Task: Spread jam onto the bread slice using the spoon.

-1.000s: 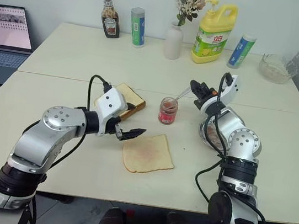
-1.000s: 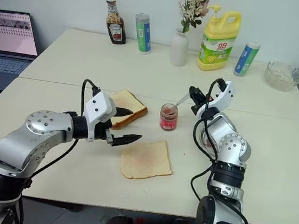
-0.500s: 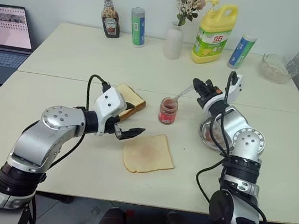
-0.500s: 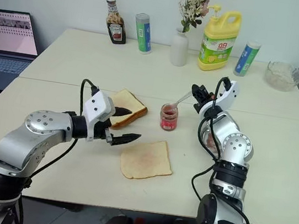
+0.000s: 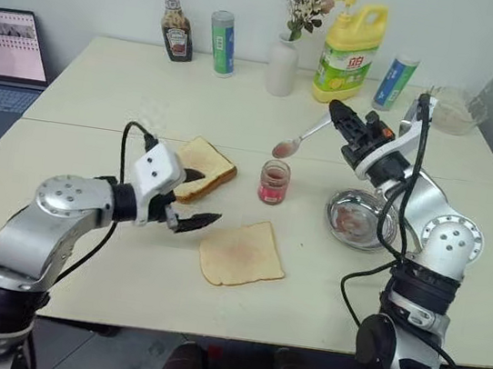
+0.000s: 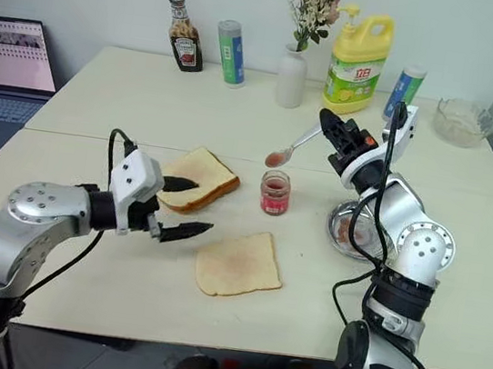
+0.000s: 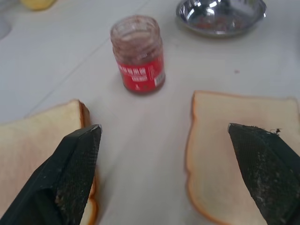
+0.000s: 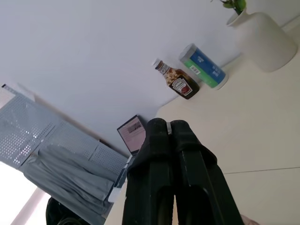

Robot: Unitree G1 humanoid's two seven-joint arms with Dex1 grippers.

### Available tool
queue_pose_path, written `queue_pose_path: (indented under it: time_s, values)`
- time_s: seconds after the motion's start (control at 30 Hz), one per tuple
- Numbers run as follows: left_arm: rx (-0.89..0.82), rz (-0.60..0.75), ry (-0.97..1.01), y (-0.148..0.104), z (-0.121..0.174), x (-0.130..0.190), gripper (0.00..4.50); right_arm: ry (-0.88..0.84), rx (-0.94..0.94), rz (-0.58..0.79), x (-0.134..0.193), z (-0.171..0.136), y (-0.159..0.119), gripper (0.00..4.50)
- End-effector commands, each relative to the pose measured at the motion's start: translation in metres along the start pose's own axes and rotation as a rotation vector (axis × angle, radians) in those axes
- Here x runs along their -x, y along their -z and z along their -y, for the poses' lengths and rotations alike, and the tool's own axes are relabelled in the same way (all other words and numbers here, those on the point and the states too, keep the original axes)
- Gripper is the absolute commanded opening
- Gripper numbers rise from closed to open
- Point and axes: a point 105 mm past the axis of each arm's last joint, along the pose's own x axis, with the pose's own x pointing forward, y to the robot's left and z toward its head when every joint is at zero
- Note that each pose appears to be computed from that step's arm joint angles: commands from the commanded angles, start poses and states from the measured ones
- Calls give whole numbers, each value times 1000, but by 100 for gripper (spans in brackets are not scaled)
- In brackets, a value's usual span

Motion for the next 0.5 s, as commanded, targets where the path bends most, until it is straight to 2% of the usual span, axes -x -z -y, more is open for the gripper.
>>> queue_pose_path:
  time_s: [0.03, 0.17, 0.27, 0.43, 0.5]
  values:
    - [-58, 8, 37, -7, 12, 15, 450, -104, 57, -67, 5, -28, 22, 5]
    - [-64, -19, 56, 0, 21, 21, 450, -117, 108, -136, 8, -29, 46, 5]
    - [-103, -82, 86, 15, 33, 27, 450, -131, 182, -207, 7, -26, 74, 5]
    - [-129, -135, 120, 32, 47, 31, 450, -184, 374, -241, 5, -26, 94, 5]
    - [-128, -138, 120, 35, 49, 32, 450, -202, 397, -241, 4, -28, 99, 5]
